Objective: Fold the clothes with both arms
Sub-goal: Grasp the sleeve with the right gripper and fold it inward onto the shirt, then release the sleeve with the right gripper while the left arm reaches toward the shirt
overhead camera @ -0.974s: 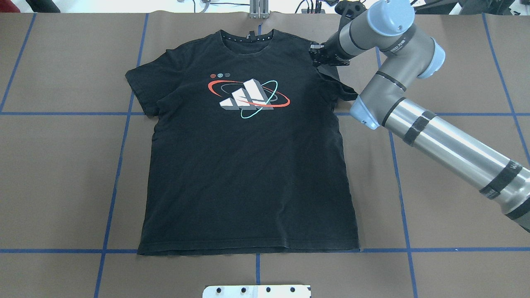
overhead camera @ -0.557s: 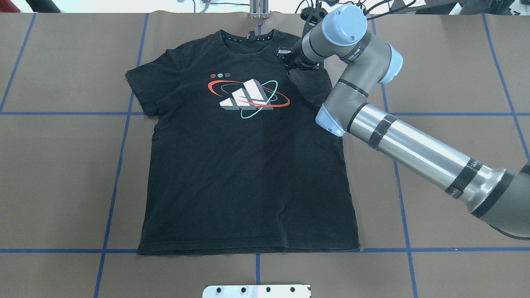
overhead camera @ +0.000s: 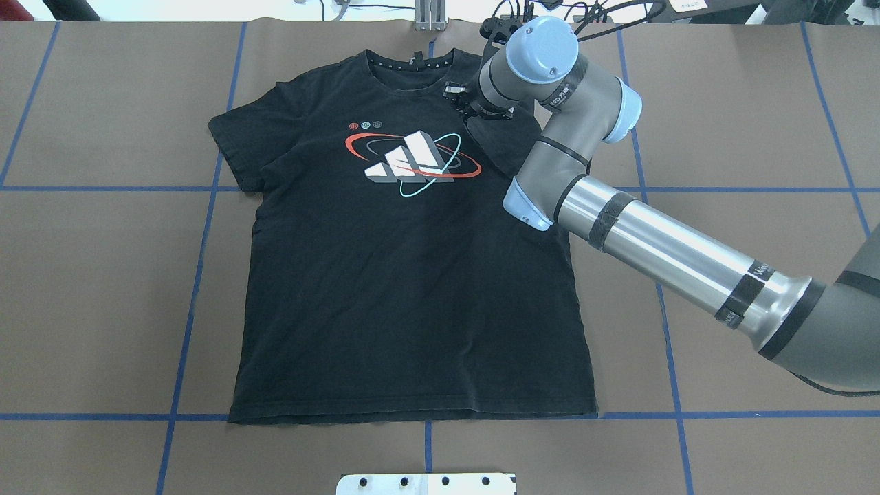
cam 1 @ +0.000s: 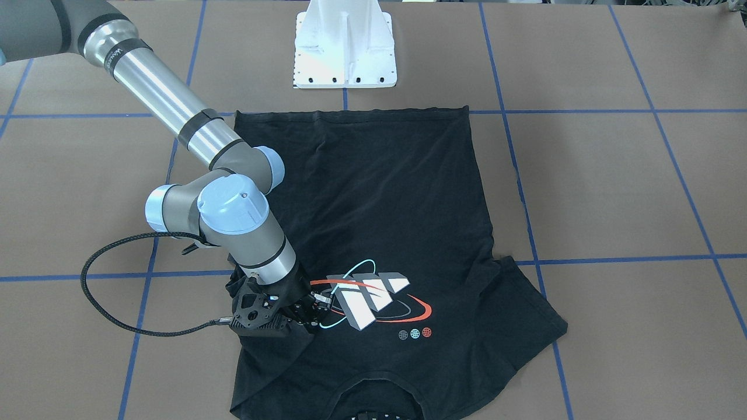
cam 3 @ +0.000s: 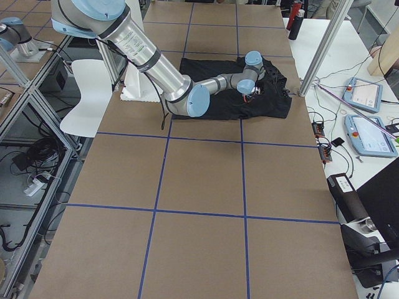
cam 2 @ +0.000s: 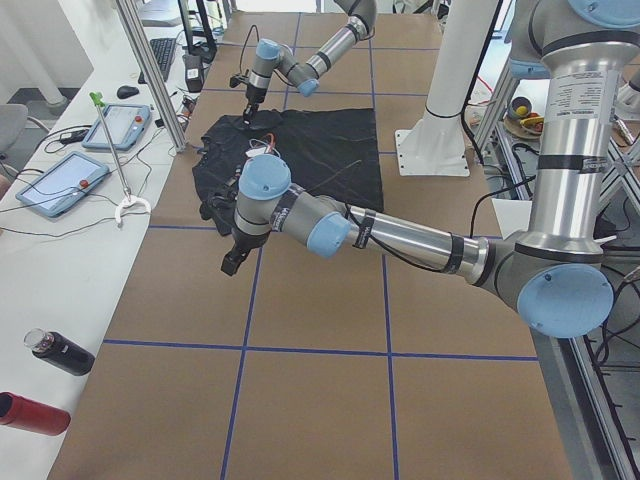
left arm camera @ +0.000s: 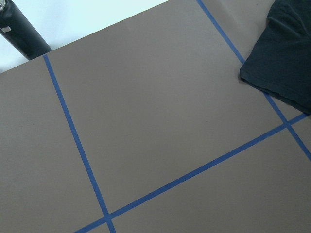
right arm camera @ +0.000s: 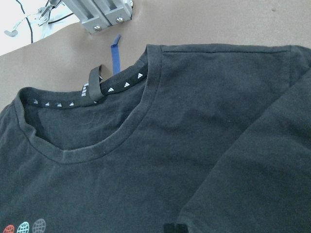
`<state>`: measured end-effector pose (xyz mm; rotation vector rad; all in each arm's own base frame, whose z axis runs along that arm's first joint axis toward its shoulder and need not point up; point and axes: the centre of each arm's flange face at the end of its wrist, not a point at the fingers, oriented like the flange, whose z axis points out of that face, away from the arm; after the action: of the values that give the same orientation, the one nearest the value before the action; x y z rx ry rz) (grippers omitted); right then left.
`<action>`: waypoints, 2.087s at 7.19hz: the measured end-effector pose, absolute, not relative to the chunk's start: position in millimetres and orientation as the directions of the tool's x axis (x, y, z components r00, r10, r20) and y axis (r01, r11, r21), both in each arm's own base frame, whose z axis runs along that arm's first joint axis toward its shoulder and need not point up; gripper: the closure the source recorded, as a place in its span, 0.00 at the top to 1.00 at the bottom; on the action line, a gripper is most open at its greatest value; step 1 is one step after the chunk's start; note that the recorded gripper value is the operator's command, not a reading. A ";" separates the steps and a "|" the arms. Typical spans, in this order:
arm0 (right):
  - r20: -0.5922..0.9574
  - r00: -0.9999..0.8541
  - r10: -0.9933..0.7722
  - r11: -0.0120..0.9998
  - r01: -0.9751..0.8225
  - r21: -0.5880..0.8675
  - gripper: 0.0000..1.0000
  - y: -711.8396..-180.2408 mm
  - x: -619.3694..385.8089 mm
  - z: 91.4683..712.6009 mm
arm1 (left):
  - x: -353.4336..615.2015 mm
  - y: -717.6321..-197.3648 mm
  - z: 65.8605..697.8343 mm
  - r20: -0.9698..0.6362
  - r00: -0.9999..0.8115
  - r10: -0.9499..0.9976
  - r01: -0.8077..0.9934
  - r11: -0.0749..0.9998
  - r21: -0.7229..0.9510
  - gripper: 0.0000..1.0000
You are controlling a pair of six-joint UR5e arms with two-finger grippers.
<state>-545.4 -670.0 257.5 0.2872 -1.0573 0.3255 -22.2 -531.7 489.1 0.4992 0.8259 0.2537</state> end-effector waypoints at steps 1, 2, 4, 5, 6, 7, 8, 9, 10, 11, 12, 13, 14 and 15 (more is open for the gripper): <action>0.886 0.448 0.120 0.915 -0.397 0.077 1.00 -668.9 -544.6 255.5 | -5.4 -548.0 477.3 -0.658 0.644 0.391 -0.004 0.861 0.508 1.00; 0.892 0.437 0.112 0.917 -0.391 0.077 1.00 -663.6 -540.4 254.2 | 18.8 -561.9 464.9 -0.683 0.624 0.380 0.015 0.868 0.496 0.99; 0.920 0.383 0.078 0.940 -0.336 0.060 1.00 -631.0 -515.0 258.0 | 79.3 -589.1 437.5 -0.731 0.571 0.373 0.034 0.879 0.475 0.97; 0.933 0.353 0.063 0.956 -0.291 0.045 1.00 -607.5 -493.7 263.1 | 110.8 -614.0 428.1 -0.745 0.552 0.373 0.021 0.887 0.460 0.94; 0.940 0.336 0.059 0.966 -0.257 0.032 1.00 -584.6 -466.8 267.7 | 140.5 -642.9 425.5 -0.755 0.542 0.369 0.002 0.898 0.440 0.87; 0.942 0.329 0.062 0.971 -0.237 0.019 1.00 -563.6 -438.0 273.5 | 164.8 -674.6 433.6 -0.759 0.537 0.368 -0.011 0.903 0.429 0.87; 0.944 0.324 0.064 0.974 -0.225 0.011 1.00 -543.4 -412.0 282.7 | 187.4 -700.4 447.8 -0.769 0.528 0.361 -0.011 0.908 0.419 0.87; 0.945 0.320 0.063 0.975 -0.220 0.009 1.00 -526.0 -392.9 290.9 | 218.8 -713.5 459.1 -0.783 0.526 0.331 0.004 0.920 0.392 0.86; 0.946 0.317 0.062 0.976 -0.217 0.008 1.00 -512.9 -379.5 296.6 | 252.9 -715.1 465.0 -0.786 0.538 0.305 0.018 0.928 0.372 0.79; 0.947 0.316 0.063 0.977 -0.214 0.007 1.00 -505.4 -372.0 300.8 | 274.1 -713.3 473.9 -0.784 0.545 0.297 0.022 0.930 0.367 0.73; 0.947 0.316 0.063 0.977 -0.213 0.006 1.00 -502.2 -368.7 302.6 | 284.8 -712.1 485.7 -0.785 0.547 0.291 0.021 0.933 0.360 0.74; 0.947 0.315 0.062 0.977 -0.214 0.007 1.00 -500.8 -367.2 302.6 | 288.9 -711.9 492.1 -0.788 0.547 0.284 0.023 0.935 0.353 0.74; 0.947 0.316 0.063 0.977 -0.214 0.006 1.00 -500.2 -366.1 303.4 | 290.4 -712.1 494.5 -0.794 0.545 0.271 0.031 0.939 0.341 0.74; 0.946 0.316 0.064 0.977 -0.214 0.005 1.00 -499.0 -364.6 304.9 | 291.5 -712.0 494.4 -0.805 0.538 0.250 0.049 0.944 0.326 0.73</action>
<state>-364.6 -499.0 304.9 0.1386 -1.2365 0.1837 291.5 -712.0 494.4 0.3288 0.9998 0.1225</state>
